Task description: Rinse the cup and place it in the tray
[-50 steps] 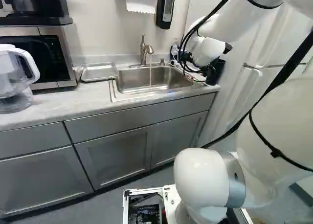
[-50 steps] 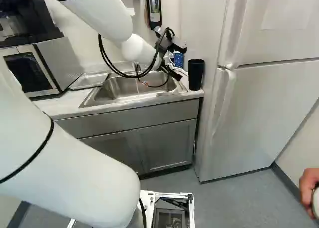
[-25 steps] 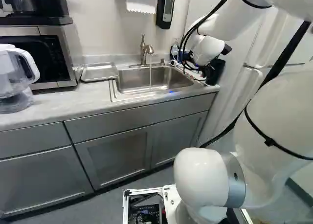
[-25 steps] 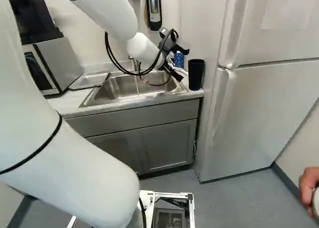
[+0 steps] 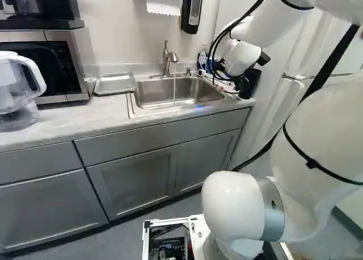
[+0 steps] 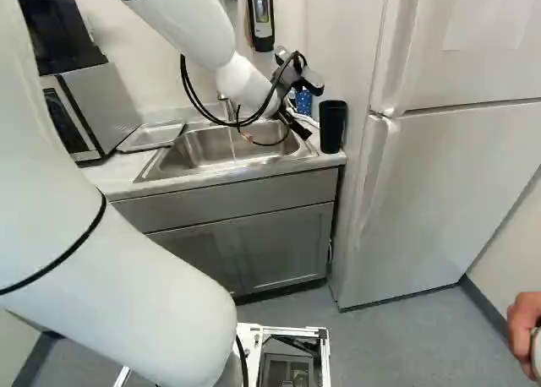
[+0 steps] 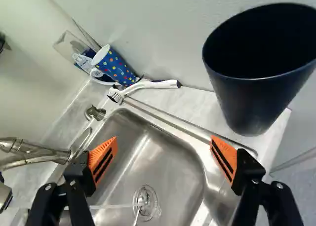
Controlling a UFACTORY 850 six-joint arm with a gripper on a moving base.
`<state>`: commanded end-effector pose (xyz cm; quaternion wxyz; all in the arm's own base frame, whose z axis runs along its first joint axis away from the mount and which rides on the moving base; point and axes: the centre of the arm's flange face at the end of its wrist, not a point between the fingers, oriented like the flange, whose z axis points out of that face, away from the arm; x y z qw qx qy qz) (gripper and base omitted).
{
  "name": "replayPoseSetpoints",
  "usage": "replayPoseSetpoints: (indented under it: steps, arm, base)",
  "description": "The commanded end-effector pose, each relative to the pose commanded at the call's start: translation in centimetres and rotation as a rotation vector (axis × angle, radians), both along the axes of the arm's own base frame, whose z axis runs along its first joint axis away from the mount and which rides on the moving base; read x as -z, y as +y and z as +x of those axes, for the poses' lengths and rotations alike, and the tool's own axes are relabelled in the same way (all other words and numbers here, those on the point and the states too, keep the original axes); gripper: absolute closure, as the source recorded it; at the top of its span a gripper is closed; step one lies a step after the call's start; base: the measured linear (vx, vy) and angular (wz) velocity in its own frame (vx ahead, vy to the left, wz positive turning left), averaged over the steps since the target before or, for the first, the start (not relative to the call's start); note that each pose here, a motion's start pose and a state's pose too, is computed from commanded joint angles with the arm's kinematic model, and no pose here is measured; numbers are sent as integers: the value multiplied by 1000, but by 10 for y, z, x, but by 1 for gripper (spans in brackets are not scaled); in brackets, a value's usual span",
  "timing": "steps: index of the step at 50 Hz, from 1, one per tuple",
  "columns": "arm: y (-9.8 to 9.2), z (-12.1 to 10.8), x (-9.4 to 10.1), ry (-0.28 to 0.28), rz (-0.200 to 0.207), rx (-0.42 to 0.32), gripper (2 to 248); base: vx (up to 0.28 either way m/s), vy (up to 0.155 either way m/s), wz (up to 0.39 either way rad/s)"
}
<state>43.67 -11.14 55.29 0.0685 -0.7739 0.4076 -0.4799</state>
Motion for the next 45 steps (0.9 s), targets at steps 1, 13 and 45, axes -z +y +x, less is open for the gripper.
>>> replayPoseSetpoints:
  steps: [1, 13, 45]
  arm:
    - [0, 0, 0, -1, 5, 4, 3]
    - [-1, -1, 1, -20, 75, 59, 3]
    - [-5, -2, -1, -133, 306, 271, 3]
  base:
    - [0, 0, 0]
    - [0, 0, 0]
    - [0, 0, 0]
